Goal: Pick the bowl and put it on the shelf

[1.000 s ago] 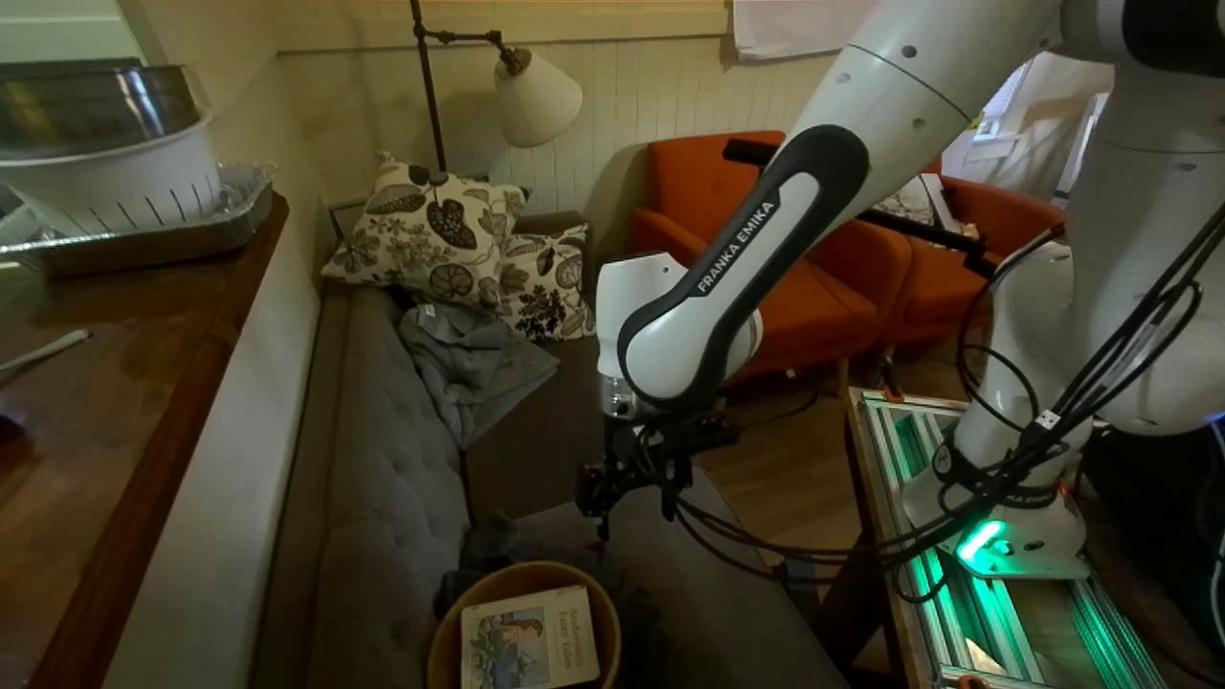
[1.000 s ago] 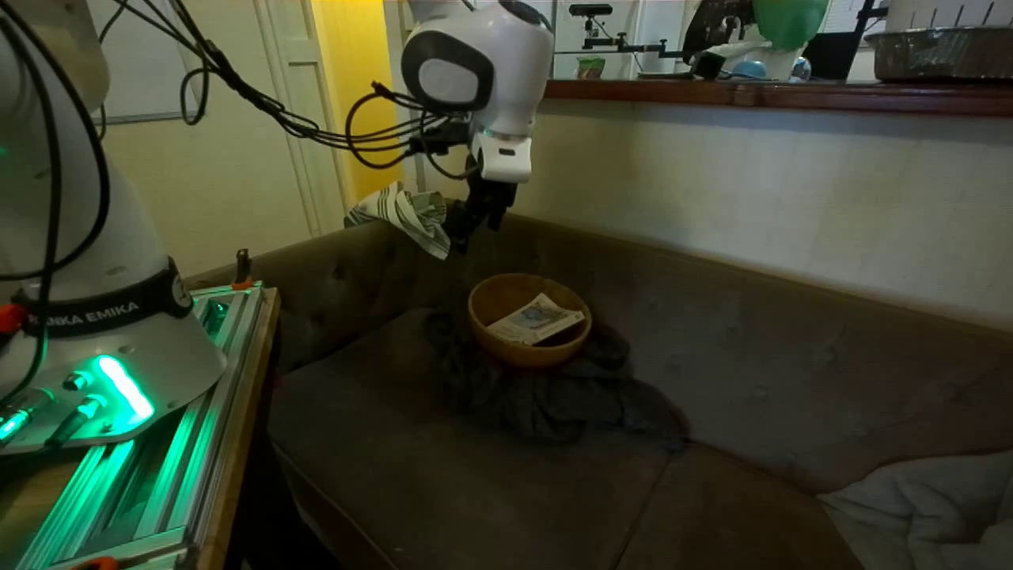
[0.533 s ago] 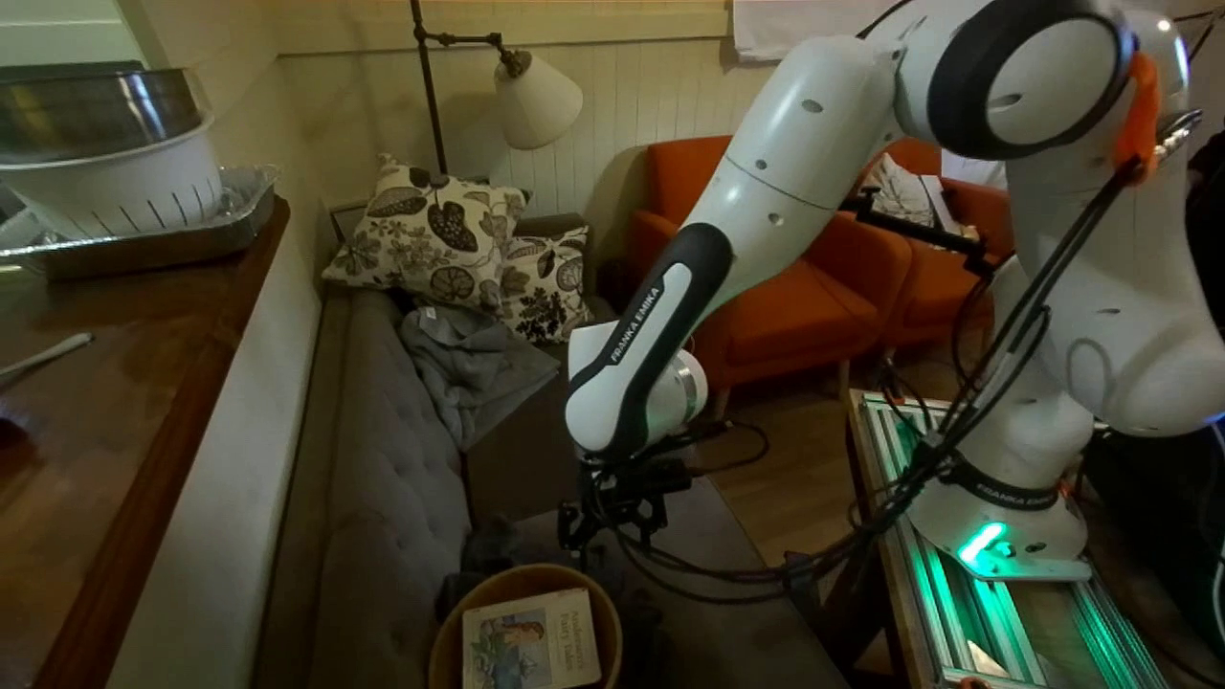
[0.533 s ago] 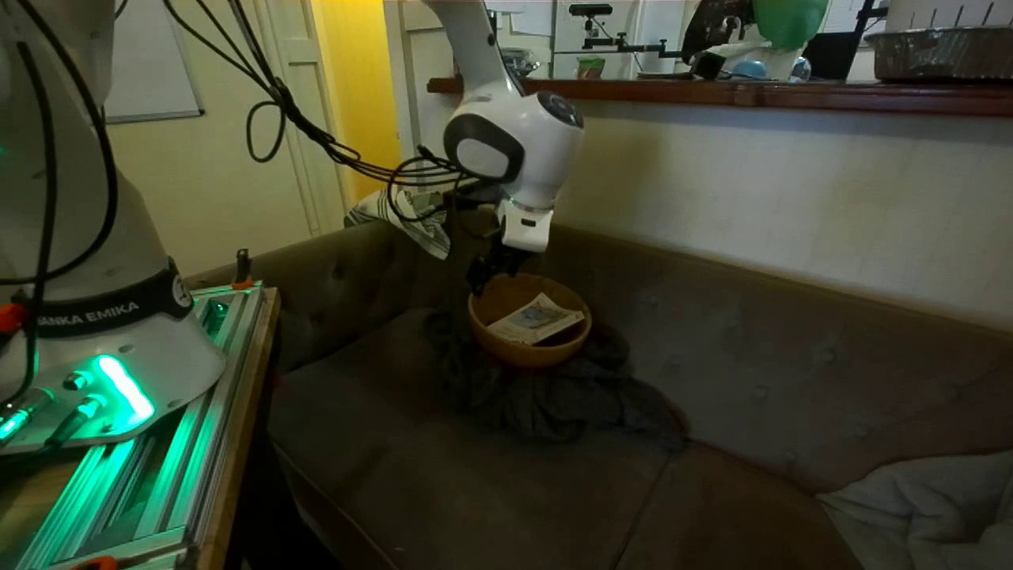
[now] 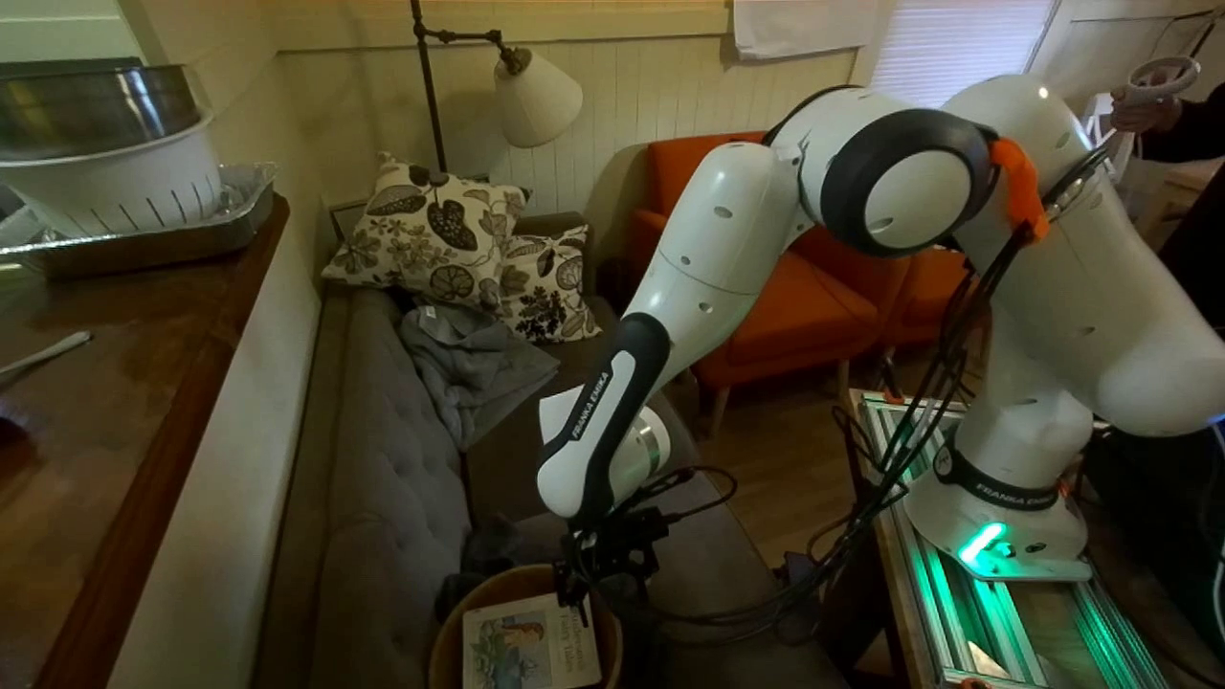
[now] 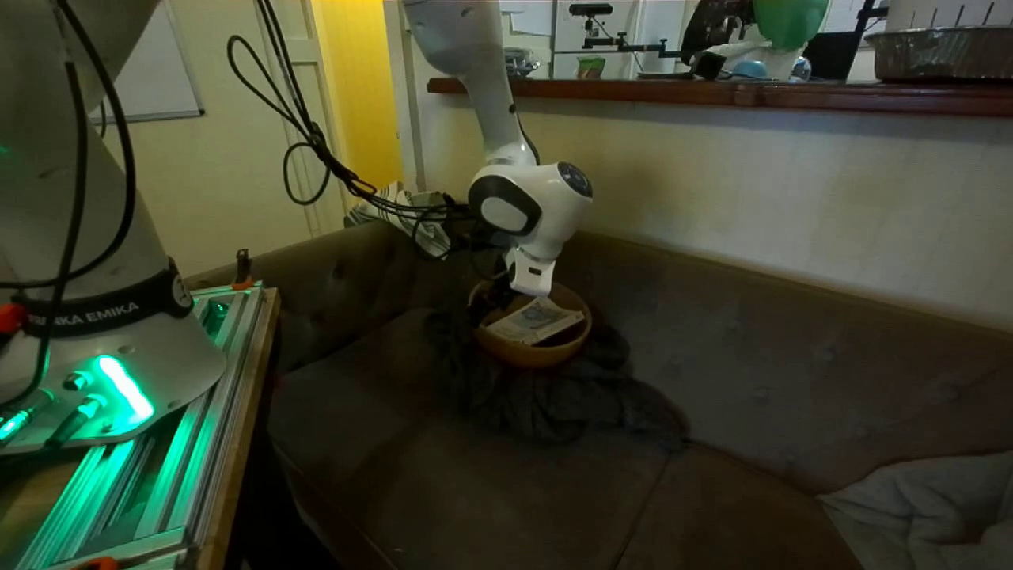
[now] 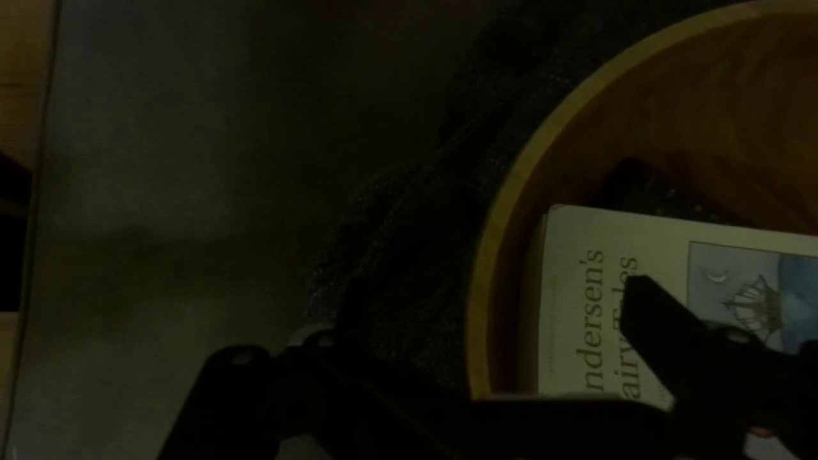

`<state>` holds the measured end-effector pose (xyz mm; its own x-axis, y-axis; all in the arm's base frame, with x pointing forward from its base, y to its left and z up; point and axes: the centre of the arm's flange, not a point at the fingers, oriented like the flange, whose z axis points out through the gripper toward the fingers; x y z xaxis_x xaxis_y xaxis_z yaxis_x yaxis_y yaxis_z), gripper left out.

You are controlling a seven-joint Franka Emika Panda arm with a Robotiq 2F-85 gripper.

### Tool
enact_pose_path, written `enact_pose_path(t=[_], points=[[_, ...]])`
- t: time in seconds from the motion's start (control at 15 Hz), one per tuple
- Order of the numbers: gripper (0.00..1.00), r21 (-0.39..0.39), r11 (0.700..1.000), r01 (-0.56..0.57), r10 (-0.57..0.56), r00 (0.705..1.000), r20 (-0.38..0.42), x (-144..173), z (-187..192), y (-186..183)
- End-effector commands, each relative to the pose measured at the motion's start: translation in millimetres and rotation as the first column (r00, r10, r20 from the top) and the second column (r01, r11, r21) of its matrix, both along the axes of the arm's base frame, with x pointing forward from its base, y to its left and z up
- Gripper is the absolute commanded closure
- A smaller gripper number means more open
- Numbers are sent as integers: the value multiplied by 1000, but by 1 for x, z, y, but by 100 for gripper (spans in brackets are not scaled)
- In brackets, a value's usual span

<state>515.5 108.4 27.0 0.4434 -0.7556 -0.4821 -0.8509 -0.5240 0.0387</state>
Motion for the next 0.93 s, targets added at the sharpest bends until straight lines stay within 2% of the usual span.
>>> enact_pose_path(t=[0.0, 0.2, 0.53, 0.87], points=[[0, 3, 1000, -1, 1, 1000, -1, 2, 0, 0], [0, -63, 998, 16, -15, 1000, 14, -7, 0, 15], [0, -121, 992, 35, -39, 999, -26, -22, -12, 30], [0, -169, 985, 44, -40, 999, 31, -13, -30, 36]])
